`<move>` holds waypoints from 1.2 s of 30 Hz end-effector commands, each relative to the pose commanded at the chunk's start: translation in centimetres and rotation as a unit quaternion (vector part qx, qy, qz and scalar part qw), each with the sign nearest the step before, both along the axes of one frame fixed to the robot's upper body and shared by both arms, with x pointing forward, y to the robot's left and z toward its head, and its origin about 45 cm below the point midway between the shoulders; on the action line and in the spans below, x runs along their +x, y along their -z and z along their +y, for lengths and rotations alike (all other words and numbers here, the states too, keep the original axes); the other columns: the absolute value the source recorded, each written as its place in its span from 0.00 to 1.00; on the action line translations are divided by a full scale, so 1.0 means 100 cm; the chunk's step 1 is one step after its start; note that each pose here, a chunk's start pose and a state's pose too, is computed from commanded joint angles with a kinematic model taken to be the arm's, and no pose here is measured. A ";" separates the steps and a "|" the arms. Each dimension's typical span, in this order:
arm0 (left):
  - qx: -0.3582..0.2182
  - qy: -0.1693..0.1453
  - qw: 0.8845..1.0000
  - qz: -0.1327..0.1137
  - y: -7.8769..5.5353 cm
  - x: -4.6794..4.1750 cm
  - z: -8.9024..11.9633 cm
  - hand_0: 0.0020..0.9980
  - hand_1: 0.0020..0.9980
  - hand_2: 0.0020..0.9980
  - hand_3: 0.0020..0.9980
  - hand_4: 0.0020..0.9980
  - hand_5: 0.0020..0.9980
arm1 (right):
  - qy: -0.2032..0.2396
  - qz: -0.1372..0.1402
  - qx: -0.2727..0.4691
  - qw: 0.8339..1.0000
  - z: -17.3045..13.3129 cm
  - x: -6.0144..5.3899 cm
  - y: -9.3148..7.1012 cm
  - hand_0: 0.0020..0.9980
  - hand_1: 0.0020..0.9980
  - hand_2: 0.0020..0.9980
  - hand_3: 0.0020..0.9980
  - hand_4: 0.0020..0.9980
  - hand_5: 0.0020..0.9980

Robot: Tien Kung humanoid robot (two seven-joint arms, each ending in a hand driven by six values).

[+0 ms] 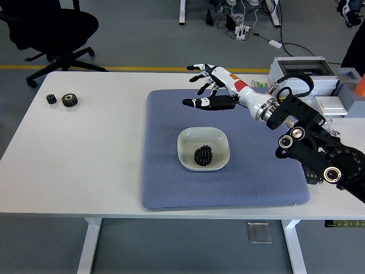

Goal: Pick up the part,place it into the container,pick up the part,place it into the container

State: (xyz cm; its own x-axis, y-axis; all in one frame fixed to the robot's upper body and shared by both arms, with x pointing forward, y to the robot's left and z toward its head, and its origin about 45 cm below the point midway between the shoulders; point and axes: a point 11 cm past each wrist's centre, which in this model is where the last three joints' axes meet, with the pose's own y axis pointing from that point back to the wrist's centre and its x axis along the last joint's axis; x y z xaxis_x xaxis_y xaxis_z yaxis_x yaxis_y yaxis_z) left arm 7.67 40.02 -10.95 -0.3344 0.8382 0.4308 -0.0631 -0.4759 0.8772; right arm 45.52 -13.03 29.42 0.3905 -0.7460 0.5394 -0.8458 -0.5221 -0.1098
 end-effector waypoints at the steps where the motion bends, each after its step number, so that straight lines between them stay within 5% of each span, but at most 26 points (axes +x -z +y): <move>1: -0.001 0.000 1.000 0.000 0.000 -0.0006 -0.001 0.61 0.58 0.66 0.56 0.65 0.57 | 0.007 0.006 0.041 0.999 -0.001 -0.003 0.001 0.68 0.71 0.85 0.89 1.00 0.68; 5: -0.004 0.002 1.000 0.002 0.001 -0.0016 -0.003 0.61 0.58 0.66 0.56 0.65 0.57 | 0.028 0.036 0.156 0.987 -0.004 -0.012 0.010 0.68 0.71 0.85 0.89 1.00 0.68; 6: -0.005 0.002 1.000 0.003 0.002 -0.0022 -0.004 0.60 0.59 0.66 0.56 0.65 0.57 | 0.033 0.043 0.177 0.983 -0.005 -0.015 0.013 0.78 0.77 0.88 0.89 1.00 0.69; 15: -0.006 0.002 1.000 0.005 0.002 -0.0048 -0.004 0.62 0.59 0.66 0.56 0.65 0.57 | 0.030 0.115 0.273 0.955 -0.015 -0.036 0.042 0.83 0.81 0.89 0.89 1.00 0.70; 26: -0.006 0.000 1.000 0.007 0.003 -0.0087 -0.004 0.62 0.59 0.66 0.56 0.65 0.57 | 0.106 0.148 0.287 0.940 -0.079 -0.050 0.083 0.82 0.81 0.90 0.89 1.00 0.72; 36: -0.007 -0.003 1.000 -0.001 0.002 -0.0049 -0.004 0.62 0.60 0.66 0.56 0.65 0.58 | 0.127 0.142 0.283 0.940 -0.109 -0.045 0.074 0.81 0.79 0.87 0.87 1.00 0.75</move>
State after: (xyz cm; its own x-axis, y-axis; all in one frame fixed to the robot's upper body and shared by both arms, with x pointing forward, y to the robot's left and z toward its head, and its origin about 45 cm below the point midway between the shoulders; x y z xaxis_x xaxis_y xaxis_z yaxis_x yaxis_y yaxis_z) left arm 7.17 39.58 -11.19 -0.3407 0.8417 0.4189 -0.0611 -0.4644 0.8835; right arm 41.05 -23.96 22.02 0.2294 -0.9708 -0.0703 -0.9724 -0.2255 -0.0595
